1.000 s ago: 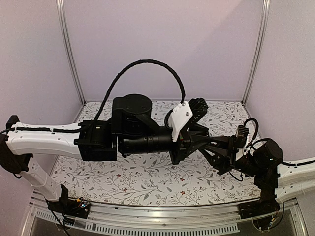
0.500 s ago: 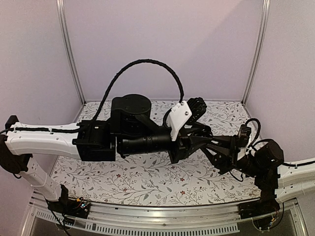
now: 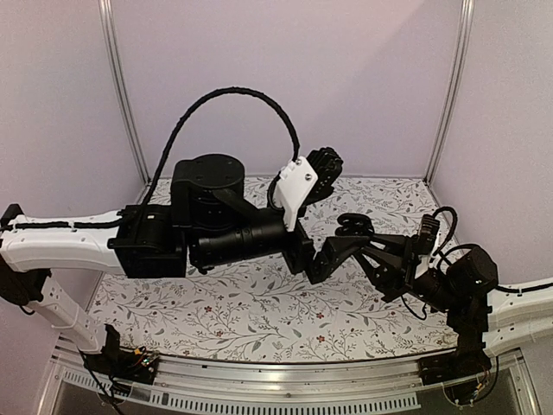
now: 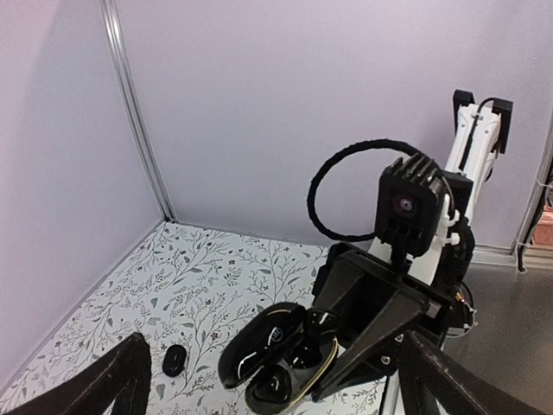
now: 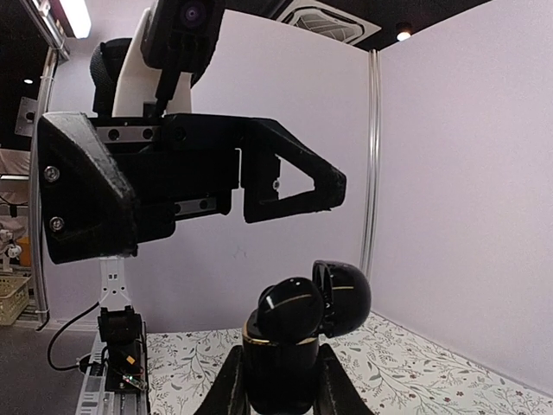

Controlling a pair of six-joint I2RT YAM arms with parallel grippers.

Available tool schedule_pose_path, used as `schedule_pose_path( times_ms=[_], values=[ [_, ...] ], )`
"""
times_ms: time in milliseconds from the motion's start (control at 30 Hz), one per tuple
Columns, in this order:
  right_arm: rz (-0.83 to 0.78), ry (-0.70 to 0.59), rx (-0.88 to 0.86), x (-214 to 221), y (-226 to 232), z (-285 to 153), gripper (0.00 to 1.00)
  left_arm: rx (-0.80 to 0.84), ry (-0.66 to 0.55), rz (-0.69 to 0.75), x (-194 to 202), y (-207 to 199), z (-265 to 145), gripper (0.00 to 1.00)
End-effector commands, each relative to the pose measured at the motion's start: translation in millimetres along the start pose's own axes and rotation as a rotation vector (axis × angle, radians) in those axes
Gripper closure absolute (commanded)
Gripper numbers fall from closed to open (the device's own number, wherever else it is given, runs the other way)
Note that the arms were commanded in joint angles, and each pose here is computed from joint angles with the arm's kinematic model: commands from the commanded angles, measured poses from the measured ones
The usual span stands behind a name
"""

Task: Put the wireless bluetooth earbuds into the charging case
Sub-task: Adjust the right earbud in the right side groove of the charging case.

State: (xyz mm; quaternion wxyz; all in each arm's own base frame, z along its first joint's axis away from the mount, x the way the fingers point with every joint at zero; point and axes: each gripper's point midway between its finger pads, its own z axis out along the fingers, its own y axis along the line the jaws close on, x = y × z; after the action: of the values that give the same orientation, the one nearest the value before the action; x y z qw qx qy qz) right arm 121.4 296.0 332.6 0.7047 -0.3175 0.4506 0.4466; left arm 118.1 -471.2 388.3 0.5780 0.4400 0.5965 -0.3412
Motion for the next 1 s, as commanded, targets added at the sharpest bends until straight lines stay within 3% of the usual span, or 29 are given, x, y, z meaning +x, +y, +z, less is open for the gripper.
schedule_pose_path(
  times_ms=[0, 233, 533, 967],
  values=[
    [-0.021, 0.018, 0.022, -2, -3, 7, 1.00, -0.088, 0.080, 0.002, 8, 11, 13, 0.00],
    [-0.035, 0.046, 0.053, 2, -8, 9, 1.00, -0.055, 0.151, 0.009, 16, 2, 27, 0.00],
    [-0.061, 0.082, 0.145, 9, -24, 11, 1.00, -0.216, 0.237, -0.064, 23, 26, 46, 0.00],
    [-0.066, 0.070, 0.158, 4, -26, 7, 1.00, -0.263, 0.301, -0.143, 40, 54, 44, 0.00]
  ],
)
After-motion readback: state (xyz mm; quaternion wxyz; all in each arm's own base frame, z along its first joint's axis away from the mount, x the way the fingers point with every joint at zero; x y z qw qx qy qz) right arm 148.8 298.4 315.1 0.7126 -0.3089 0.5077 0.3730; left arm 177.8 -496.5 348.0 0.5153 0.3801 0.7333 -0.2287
